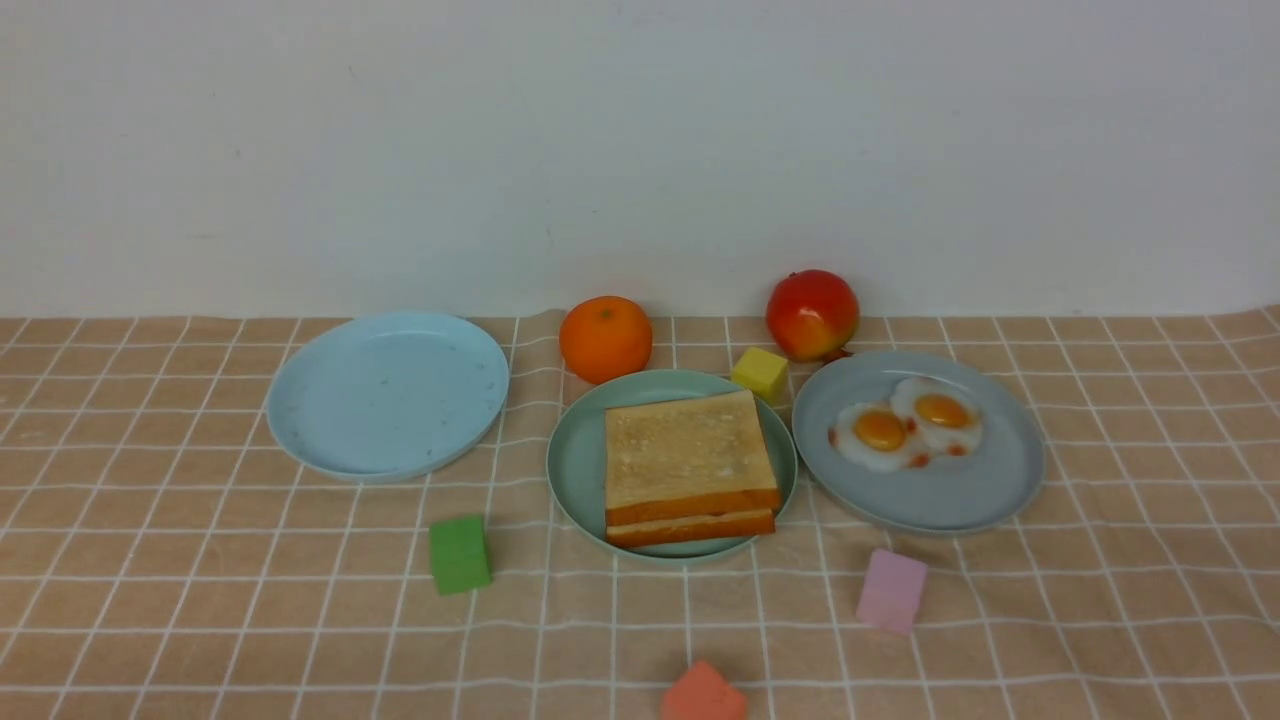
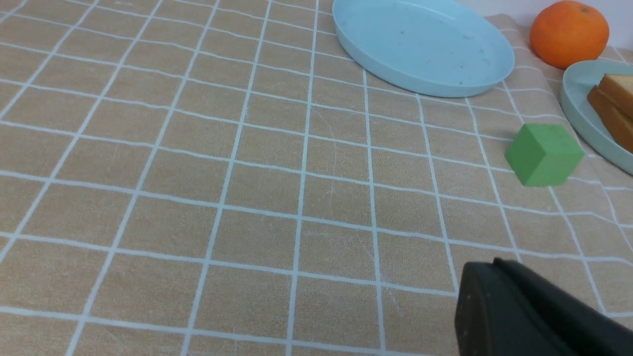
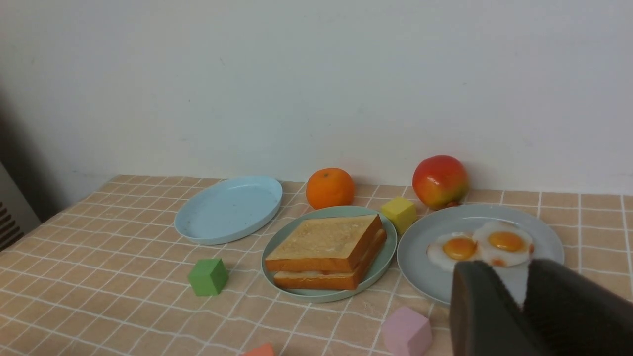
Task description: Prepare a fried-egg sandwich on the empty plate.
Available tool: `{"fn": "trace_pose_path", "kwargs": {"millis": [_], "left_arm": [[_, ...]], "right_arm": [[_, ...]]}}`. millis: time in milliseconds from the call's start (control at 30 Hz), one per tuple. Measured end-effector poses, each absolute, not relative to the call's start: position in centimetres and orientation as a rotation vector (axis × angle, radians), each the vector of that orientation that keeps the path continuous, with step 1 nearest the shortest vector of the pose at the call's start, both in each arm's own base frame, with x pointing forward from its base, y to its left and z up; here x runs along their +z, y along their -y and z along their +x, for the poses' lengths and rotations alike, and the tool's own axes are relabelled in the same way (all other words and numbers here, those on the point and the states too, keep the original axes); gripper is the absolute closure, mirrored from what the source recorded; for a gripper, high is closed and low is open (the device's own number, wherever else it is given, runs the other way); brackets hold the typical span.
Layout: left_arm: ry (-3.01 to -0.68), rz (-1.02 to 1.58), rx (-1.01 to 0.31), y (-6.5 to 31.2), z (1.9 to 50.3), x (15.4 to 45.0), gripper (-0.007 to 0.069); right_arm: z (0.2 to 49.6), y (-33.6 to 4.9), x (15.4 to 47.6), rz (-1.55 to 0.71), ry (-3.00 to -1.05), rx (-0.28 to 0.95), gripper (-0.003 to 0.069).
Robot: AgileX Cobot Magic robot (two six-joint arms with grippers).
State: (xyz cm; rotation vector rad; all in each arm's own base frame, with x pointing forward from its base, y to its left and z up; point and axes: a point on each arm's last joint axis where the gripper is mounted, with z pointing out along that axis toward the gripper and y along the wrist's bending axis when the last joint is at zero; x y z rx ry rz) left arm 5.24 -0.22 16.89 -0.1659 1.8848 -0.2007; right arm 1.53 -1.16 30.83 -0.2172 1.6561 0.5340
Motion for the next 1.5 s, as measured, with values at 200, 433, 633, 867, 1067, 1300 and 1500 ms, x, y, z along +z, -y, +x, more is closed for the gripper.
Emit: {"fn": "trace_pose_path", "kwargs": {"millis": [200,433,633,867,1067,1300,1500], "left_arm": [[-1.885,-0.165,-0.200,0.22,5.24,16.89,0.0625],[-1.885,-0.165,-0.200,0.22,5.24,16.89,0.0625],[-1.885,-0.165,-0.200,0.22,5.24,16.89,0.0620],[-1.885,-0.165,-0.199,0.22,5.24,16.89,0.0613],[-1.885,-0.165,-0.199,0.22,5.24,16.89,0.0610],[-1.885,-0.165,-0.199,0.22,5.24,16.89,0.0610],[-1.885,-0.165,-0.199,0.22,5.24,16.89,0.0607]], "right_arm": [[1.54,1.17,30.83,-0.218,-1.655,0.531,0.0488],[1.54,1.17,30.83,-0.218,-1.655,0.531,0.0477],[1.54,1.17,30.83,-0.218,-1.655,0.531,0.0471],[1.54,1.17,30.83,-0.218,-1.655,0.531,0.0469],[1.54,1.17,30.83,-0.218,-1.655,0.531,0.0463],[1.54,1.17,30.83,-0.218,-1.655,0.531,0.0453],[1.54,1.17,30.83,-0.218,-1.655,0.531,0.0444]]}}
